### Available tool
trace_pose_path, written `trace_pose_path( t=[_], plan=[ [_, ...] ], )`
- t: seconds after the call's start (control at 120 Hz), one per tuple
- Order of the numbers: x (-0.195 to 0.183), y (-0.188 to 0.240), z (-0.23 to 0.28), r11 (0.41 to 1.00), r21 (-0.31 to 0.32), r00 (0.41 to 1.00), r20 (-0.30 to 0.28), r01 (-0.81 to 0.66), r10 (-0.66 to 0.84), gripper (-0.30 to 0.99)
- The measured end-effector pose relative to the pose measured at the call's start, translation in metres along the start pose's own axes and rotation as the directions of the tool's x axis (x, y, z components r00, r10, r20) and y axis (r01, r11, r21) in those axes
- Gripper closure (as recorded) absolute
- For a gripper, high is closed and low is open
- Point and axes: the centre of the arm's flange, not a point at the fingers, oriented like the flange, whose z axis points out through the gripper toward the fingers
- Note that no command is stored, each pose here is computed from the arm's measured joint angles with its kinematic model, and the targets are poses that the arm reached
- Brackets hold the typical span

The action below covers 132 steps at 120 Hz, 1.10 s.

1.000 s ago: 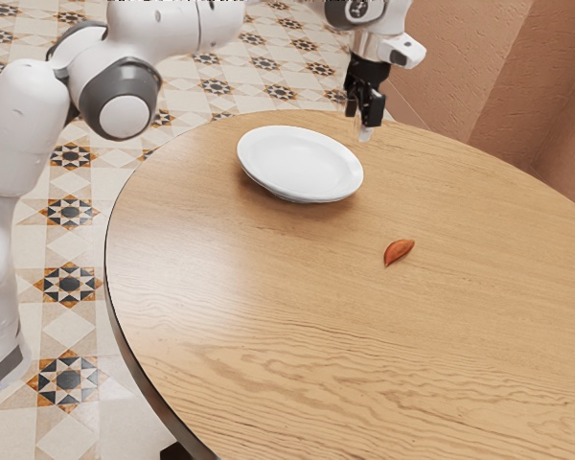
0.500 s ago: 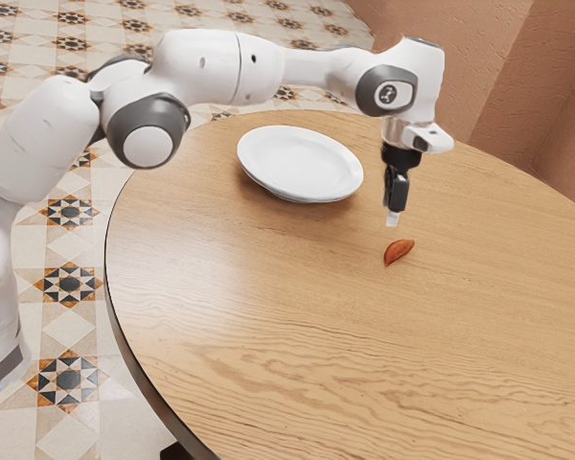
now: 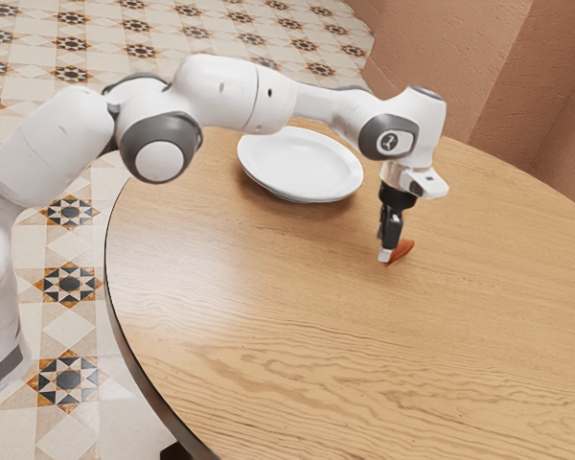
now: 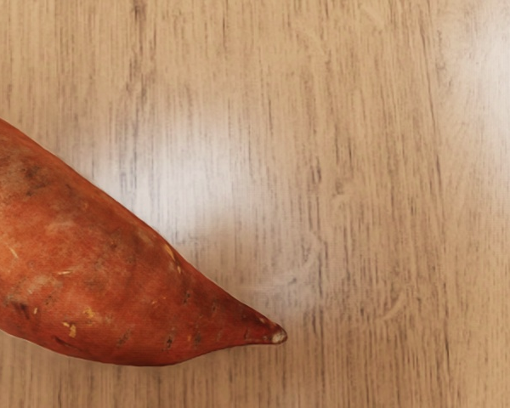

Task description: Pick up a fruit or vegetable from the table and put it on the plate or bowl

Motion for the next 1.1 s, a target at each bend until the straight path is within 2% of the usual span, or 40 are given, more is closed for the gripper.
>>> trace_pose_path(
  t=[0.283, 0.65, 0.95, 1.1],
  plan=[
    [0.012, -0.010, 0.018, 0.999, 0.034, 0.998, -0.061, -0.015, 0.017, 0.00],
    [0.023, -0.018, 0.015, 0.997, 0.074, 0.987, -0.159, -0.010, 0.022, 0.00],
    [0.026, -0.021, 0.017, 0.996, 0.085, 0.983, -0.184, -0.005, 0.020, 0.30],
    [0.026, -0.022, 0.019, 0.996, 0.088, 0.983, -0.184, -0.003, 0.020, 0.34]
  ],
)
